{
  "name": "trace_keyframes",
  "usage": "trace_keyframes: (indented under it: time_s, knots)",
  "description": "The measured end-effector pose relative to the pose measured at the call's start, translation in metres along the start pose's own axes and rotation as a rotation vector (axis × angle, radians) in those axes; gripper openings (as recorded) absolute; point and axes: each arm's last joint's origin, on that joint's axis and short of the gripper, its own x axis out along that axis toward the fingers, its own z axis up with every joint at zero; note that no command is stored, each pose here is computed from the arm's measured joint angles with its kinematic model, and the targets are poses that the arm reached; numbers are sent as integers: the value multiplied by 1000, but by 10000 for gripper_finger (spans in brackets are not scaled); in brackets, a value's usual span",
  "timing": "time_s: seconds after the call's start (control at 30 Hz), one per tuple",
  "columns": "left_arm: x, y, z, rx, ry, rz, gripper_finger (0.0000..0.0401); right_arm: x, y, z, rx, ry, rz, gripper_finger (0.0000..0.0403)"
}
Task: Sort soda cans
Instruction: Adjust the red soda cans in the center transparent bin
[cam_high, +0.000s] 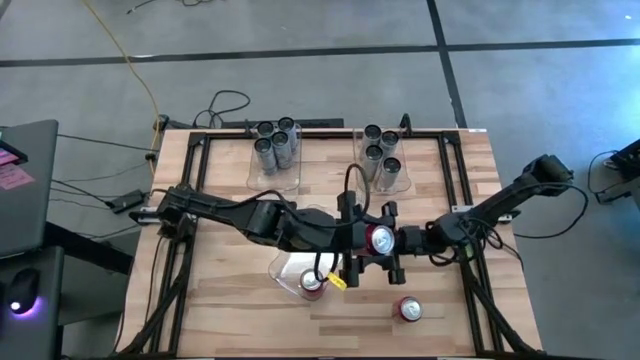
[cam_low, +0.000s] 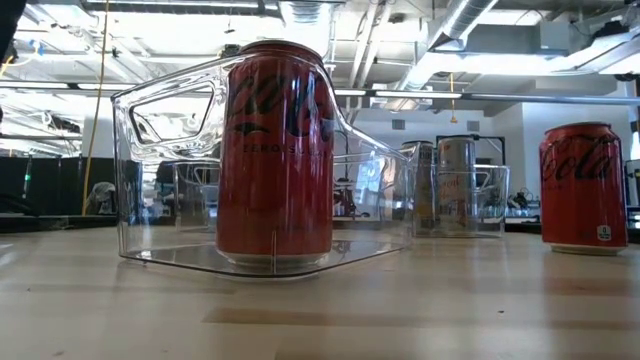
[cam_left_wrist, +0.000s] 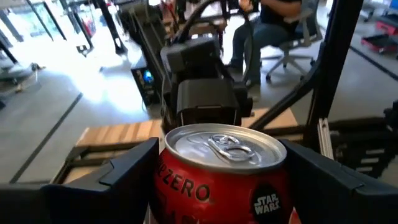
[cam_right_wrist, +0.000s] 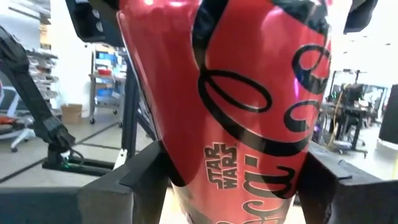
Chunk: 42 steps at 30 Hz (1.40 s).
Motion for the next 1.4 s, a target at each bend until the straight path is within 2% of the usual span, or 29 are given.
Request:
trace_keyframes:
  time_s: [0.1, 0.23, 0.33, 0.57, 0.73, 0.83, 0.93, 1.1, 1.2, 1.4]
  knots:
    - [0, 4, -4, 0, 46, -3, 299, 0, 0, -3, -9, 41, -32, 269]
    - [-4, 10, -9, 23, 124, 51, 356, 0, -6, -14, -38, 156, -145, 269]
    - [-13, 17, -10, 28, 191, 110, 379, 1, -15, -25, -26, 244, -195, 269]
    - [-34, 43, -21, -42, 383, 188, 386, 3, -32, -38, 4, 339, -263, 269]
    - [-27, 67, -45, -89, 580, 127, 387, 5, -41, -43, 28, 367, -288, 269]
    - [-13, 75, -61, -57, 642, 95, 387, 5, -46, -46, 73, 388, -277, 269]
    - [-6, 75, -69, 17, 644, 72, 388, 4, -51, -51, 100, 433, -300, 269]
    - [-5, 72, -68, 136, 626, 27, 388, 2, -63, -62, 156, 530, -292, 269]
    - [-3, 71, -64, 183, 586, 11, 388, 2, -66, -63, 159, 533, -298, 269]
    - [5, 78, -63, 130, 523, -42, 388, 2, -64, -62, 137, 531, -279, 269]
